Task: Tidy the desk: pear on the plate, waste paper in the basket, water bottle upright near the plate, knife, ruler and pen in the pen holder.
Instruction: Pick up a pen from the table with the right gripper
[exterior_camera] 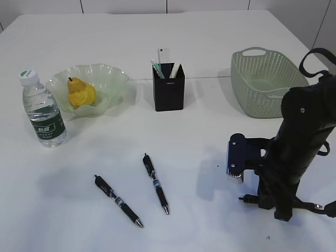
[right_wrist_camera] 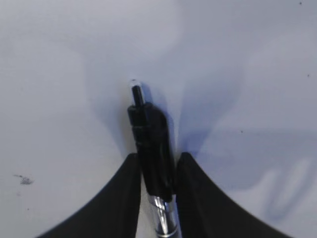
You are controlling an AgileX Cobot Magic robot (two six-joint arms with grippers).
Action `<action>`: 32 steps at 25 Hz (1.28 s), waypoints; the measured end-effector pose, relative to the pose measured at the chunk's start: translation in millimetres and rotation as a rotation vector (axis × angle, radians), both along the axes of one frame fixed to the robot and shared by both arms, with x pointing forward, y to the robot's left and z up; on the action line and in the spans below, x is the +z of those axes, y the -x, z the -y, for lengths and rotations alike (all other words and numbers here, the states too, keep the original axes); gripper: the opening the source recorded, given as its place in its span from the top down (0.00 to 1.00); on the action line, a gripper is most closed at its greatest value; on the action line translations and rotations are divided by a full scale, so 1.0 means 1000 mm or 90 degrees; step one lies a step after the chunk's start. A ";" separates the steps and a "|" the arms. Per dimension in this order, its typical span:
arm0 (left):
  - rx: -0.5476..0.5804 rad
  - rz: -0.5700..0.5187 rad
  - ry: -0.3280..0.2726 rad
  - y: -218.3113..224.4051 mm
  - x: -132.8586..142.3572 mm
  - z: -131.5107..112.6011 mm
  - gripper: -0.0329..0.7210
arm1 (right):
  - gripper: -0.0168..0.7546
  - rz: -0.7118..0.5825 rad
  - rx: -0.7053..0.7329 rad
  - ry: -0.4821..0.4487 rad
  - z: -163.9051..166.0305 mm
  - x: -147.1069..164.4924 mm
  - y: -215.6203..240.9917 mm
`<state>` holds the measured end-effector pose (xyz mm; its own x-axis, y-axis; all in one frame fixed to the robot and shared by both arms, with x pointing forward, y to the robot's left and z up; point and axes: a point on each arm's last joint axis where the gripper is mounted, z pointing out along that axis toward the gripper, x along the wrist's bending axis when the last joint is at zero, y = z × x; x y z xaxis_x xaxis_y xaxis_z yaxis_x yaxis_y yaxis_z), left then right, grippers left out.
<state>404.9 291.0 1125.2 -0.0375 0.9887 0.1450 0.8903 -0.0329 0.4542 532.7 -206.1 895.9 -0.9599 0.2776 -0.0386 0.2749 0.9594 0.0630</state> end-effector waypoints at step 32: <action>0.000 0.000 0.000 0.000 0.000 0.000 0.50 | 0.78 -0.087 -0.327 -0.069 -0.015 0.024 -0.012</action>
